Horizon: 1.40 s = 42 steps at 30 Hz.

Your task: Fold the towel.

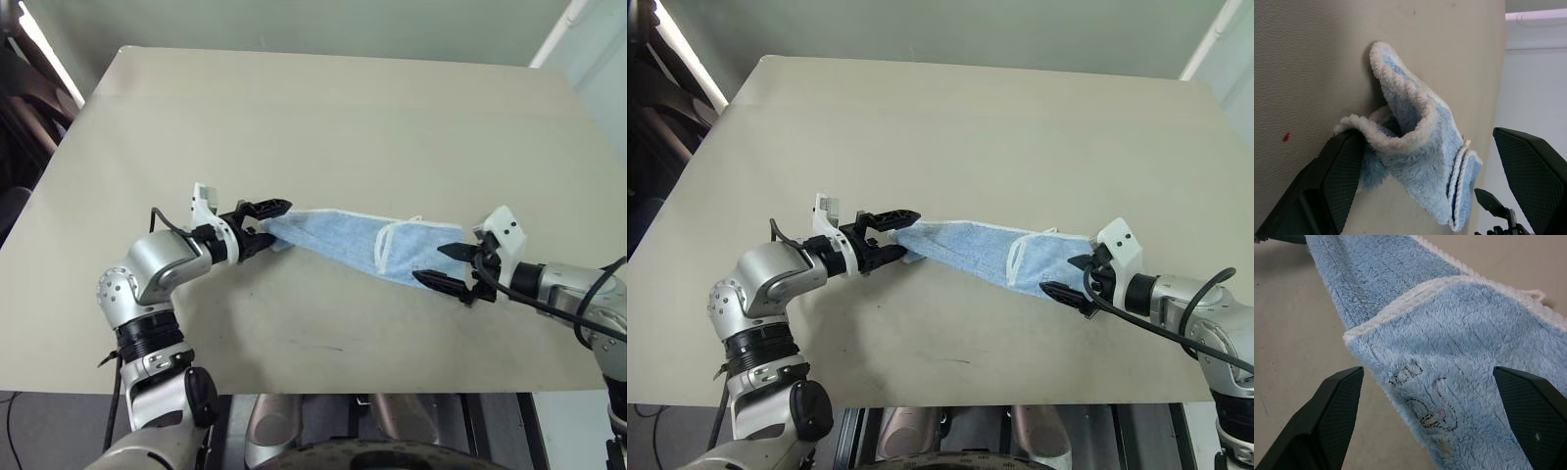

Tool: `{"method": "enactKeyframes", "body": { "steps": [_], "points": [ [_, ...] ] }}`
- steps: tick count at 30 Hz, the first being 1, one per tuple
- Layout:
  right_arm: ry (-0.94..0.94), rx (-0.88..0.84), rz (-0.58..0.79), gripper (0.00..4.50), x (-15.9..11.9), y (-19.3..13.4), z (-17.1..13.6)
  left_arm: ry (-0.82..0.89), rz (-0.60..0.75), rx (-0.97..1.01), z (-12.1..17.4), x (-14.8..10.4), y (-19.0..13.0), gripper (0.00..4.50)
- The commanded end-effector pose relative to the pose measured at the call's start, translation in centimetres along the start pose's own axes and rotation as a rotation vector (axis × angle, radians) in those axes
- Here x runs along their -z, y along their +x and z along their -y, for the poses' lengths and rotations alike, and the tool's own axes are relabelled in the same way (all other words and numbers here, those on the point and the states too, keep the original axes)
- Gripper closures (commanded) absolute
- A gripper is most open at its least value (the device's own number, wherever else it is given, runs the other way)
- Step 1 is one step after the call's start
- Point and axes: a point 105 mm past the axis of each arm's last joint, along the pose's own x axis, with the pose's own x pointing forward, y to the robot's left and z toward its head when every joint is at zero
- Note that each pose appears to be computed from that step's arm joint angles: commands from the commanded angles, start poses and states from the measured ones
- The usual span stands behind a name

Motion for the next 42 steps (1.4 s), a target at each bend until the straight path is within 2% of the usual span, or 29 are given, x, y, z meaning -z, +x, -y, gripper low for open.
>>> {"method": "enactKeyframes", "body": {
  "steps": [1,9,10,13,22,23,31,36,42],
  "points": [
    [-0.029,0.016,0.036,0.0,-1.0,-0.3,0.2,0.021,0.018,0.044,0.6,-0.4,-0.6,0.02],
    [-0.047,0.016,0.04,0.0,-1.1,-0.2,0.2,0.118,-0.066,0.016,-0.4,0.5,-1.2,0.02],
    [-0.05,0.016,0.04,0.0,-1.1,-0.2,0.2,0.118,-0.068,0.013,-0.5,0.4,-1.3,0.19],
    [-0.054,0.017,0.04,0.0,-1.1,-0.2,0.3,0.122,-0.078,0.03,-0.6,0.4,-1.5,0.93],
    [-0.055,0.017,0.038,0.0,-1.1,-0.2,0.2,0.097,-0.063,0.051,-0.7,0.1,-1.6,4.3],
    [-0.055,0.017,0.038,0.0,-1.1,-0.2,0.2,0.097,-0.064,0.054,-0.7,0.0,-1.7,4.44],
    [-0.058,0.019,0.037,0.0,-1.2,-0.3,0.2,0.147,-0.079,0.086,0.1,-1.0,-2.6,4.44],
    [-0.07,0.014,0.049,0.0,-1.4,-0.4,0.2,0.29,-0.111,0.192,3.7,-1.8,-3.6,4.44],
    [-0.082,0.014,0.058,0.0,-1.8,-0.7,0.3,0.462,-0.213,0.314,7.6,-0.7,-4.1,4.44]
  ]
}}
